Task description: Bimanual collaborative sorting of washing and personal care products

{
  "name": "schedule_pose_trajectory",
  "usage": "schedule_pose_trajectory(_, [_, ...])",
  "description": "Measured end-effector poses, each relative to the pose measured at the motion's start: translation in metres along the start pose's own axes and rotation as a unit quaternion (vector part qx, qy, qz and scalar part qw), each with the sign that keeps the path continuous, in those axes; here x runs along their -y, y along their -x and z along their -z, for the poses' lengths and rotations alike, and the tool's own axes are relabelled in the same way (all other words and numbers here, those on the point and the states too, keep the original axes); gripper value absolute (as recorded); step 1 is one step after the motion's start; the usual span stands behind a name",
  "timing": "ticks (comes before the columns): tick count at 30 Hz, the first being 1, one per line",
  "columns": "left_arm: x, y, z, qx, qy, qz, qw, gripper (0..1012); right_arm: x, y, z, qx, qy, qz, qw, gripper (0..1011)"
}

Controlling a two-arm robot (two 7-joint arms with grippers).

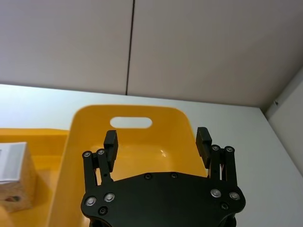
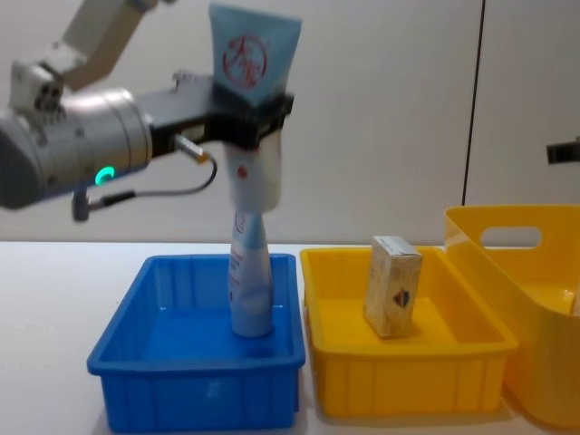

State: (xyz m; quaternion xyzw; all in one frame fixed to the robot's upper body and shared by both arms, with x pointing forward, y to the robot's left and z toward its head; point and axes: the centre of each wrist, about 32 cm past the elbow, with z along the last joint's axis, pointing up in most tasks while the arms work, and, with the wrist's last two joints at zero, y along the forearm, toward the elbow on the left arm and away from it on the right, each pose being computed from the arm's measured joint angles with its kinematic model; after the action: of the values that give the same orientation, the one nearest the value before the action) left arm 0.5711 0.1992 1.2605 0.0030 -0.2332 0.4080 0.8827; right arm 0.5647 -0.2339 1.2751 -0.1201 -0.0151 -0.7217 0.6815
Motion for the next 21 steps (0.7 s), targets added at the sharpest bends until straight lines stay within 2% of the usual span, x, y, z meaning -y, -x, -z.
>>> schedule_pose_trajectory(3, [0.0052, -0.0050, -0.0073, 0.007, 0.019, 0.014, 0.9997, 364, 0.001, -0.002, -0.003, -0.005, -0.010, -0.014, 0.9998, 1003])
schedule_pose_trajectory(8, [0.0126, -0.0112, -0.0126, 0.014, 0.037, 0.029, 0.9988, 364, 0.005, -0.005, -0.009, -0.011, -0.028, -0.043, 0.9986, 1003])
schedule_pose_trajectory(14, [0.0186, -0.0140, -0.0098, 0.014, 0.035, 0.034, 0.9987, 364, 0.010, -0.008, -0.017, -0.016, -0.046, -0.083, 0.9954, 1003])
schedule_pose_trajectory(21, [0.0253, -0.0136, -0.0055, 0.016, 0.024, 0.037, 0.9989, 364, 0.012, -0.011, -0.019, -0.014, -0.056, -0.115, 0.9918, 1003])
